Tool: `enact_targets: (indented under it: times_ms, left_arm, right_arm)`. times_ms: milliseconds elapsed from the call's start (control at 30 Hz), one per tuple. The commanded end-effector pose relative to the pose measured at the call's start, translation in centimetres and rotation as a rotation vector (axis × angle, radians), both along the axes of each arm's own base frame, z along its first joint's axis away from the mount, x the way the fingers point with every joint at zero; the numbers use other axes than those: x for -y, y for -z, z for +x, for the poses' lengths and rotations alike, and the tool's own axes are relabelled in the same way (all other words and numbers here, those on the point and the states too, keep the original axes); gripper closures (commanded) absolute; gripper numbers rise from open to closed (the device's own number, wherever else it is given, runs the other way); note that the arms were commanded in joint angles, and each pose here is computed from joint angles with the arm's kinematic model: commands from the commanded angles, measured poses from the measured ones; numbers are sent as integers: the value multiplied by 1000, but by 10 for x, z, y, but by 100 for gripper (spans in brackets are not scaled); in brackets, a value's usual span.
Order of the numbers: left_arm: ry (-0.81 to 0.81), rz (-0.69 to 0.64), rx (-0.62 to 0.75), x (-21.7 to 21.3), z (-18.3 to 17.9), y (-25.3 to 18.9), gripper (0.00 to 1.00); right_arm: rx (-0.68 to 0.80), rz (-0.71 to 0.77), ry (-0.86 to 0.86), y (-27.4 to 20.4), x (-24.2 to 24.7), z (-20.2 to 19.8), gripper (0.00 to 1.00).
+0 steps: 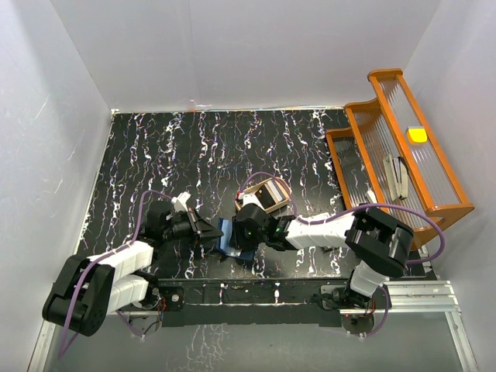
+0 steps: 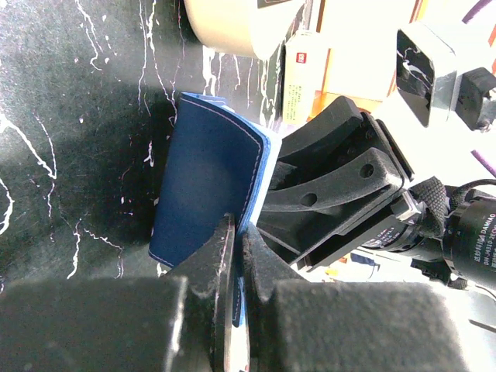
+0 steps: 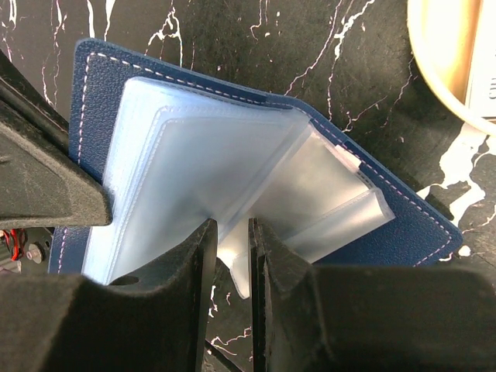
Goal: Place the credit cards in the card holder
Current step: Open the card holder at the center of the board.
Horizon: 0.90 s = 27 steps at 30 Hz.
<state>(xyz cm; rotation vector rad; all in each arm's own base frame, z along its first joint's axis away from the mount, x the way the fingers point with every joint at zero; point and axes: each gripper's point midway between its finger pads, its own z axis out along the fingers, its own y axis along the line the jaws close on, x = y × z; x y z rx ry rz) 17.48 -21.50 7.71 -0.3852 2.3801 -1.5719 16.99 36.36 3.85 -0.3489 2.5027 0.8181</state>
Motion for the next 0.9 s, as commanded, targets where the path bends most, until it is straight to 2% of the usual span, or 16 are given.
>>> enact_targets:
  times_ms: [0, 100, 333, 467, 867]
  left_arm:
    - [35, -56, 49, 5, -3, -17, 100]
    - [30, -7, 28, 2, -2, -7, 100]
    - [16, 86, 4, -5, 0, 5, 100]
    - [9, 93, 8, -6, 1, 4, 100]
    - [-1, 97, 13, -7, 1, 3, 100]
  right_arm:
    - [48, 68, -11, -17, -14, 6, 78]
    - [56, 72, -1, -24, -13, 7, 75]
    - [96, 133, 17, -65, -12, 10, 59]
    - [95, 165, 32, -77, -17, 13, 52]
    - [51, 149, 35, -68, -27, 13, 47]
